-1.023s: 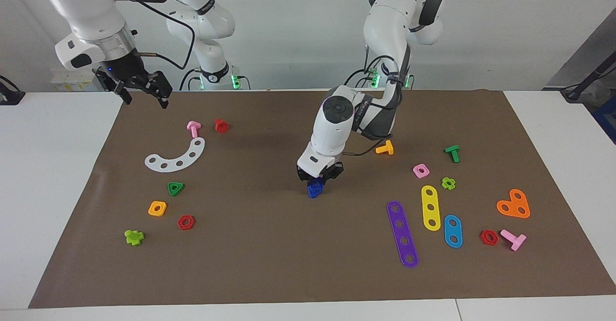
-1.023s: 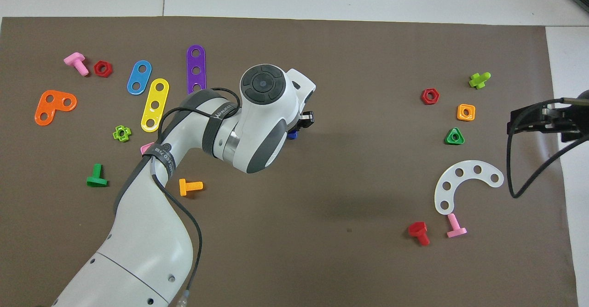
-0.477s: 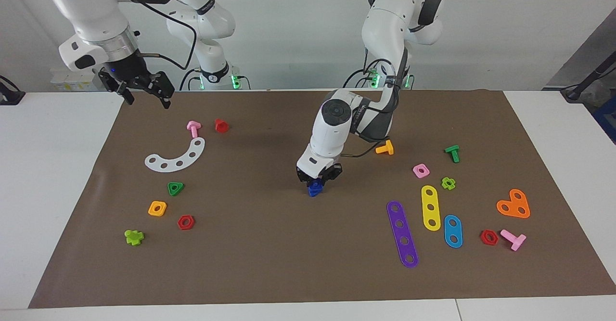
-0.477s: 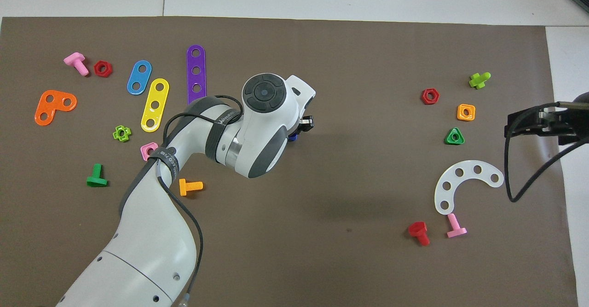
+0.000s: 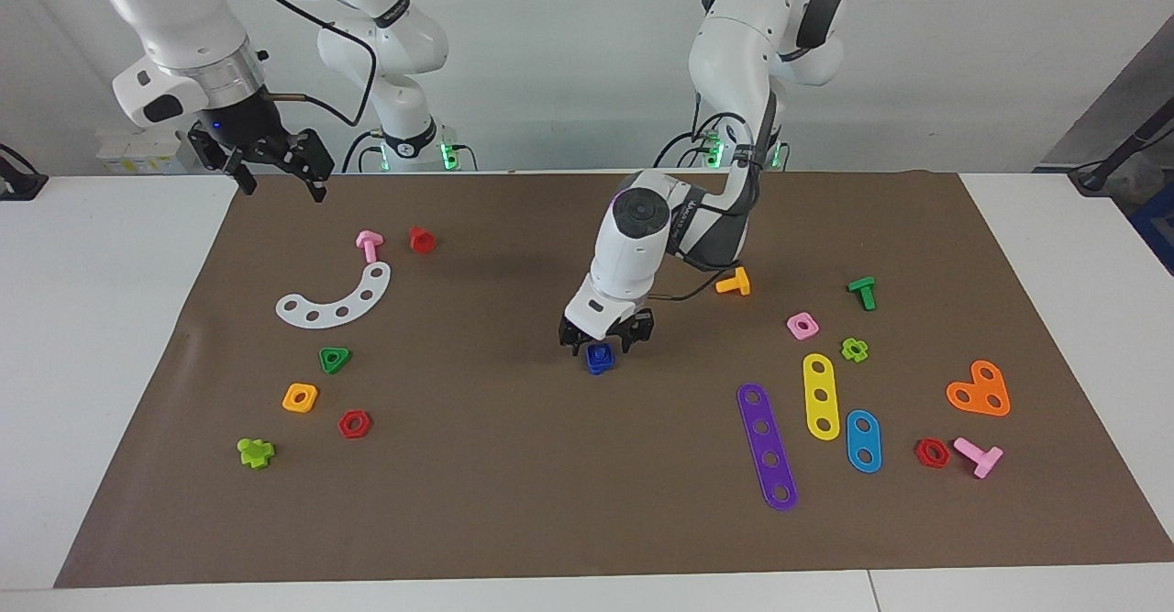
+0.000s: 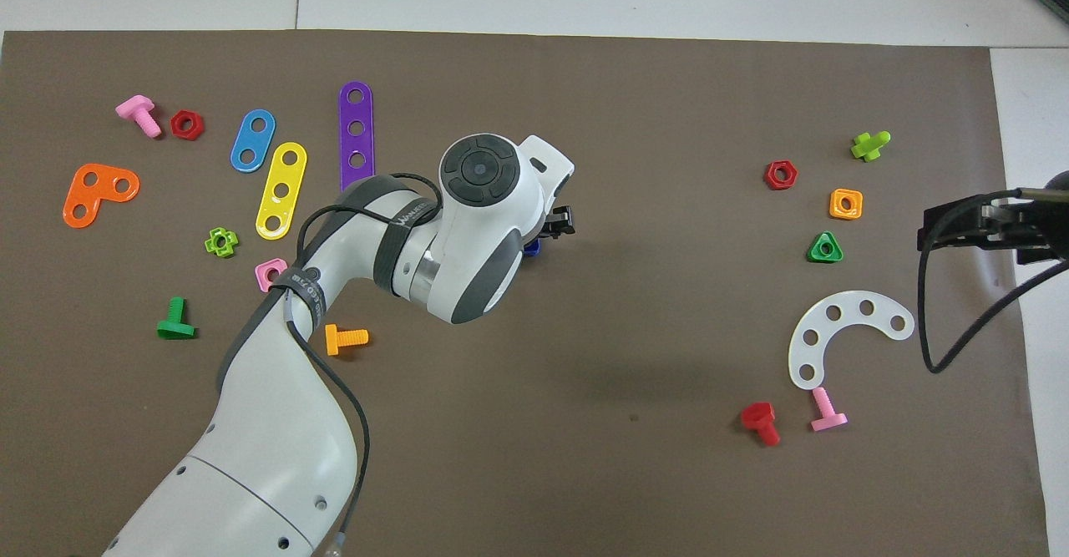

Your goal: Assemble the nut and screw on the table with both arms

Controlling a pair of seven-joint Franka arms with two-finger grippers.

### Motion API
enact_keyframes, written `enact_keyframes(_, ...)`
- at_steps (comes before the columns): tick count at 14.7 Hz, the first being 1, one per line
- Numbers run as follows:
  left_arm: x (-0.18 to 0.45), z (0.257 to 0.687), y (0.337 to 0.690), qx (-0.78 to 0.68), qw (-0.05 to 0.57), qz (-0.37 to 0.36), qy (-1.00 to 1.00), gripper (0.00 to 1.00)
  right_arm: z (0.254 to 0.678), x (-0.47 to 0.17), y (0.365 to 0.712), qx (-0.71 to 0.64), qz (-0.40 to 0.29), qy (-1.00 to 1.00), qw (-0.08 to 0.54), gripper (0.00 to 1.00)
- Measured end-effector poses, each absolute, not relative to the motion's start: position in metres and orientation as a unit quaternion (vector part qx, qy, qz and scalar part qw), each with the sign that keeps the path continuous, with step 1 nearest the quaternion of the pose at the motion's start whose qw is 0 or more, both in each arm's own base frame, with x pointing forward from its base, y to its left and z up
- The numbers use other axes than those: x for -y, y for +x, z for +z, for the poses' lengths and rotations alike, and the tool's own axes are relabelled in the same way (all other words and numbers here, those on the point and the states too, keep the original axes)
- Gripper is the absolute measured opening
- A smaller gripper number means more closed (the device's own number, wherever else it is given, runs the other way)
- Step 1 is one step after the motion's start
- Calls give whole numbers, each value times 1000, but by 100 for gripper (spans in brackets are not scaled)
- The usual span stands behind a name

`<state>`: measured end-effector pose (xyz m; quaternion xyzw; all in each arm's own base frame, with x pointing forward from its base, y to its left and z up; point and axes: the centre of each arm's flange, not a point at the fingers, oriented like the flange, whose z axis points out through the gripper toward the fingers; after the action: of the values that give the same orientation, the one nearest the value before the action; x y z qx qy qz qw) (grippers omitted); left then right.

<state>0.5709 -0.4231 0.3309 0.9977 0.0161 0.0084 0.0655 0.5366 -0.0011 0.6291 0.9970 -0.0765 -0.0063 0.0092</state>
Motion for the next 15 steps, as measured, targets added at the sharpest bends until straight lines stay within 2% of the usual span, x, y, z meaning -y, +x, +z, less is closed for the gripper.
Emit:
enact_keyframes(2,418,343,579,-21,61,7,998,93,629,1,537,77,-6,997,9,100)
enact_keyframes(5,370,378,618,-54,44,8,998,93,629,1,537,77,-6,997,9,100)
enact_keyframes(7,315,399,648,-59,40,9,997,92,629,1,537,77,-6,997,9,100)
enact_keyframes(10,199,432,687,-39,41,25,998,93,629,1,537,77,-6,997,9,100)
enact_keyframes(13,82,465,698,-29,37,29,998,93,629,1,537,77,-6,997,9,100)
enact_keyframes(15,45,485,691,-35,34,27,998,93,629,1,537,77,-6,997,9,100)
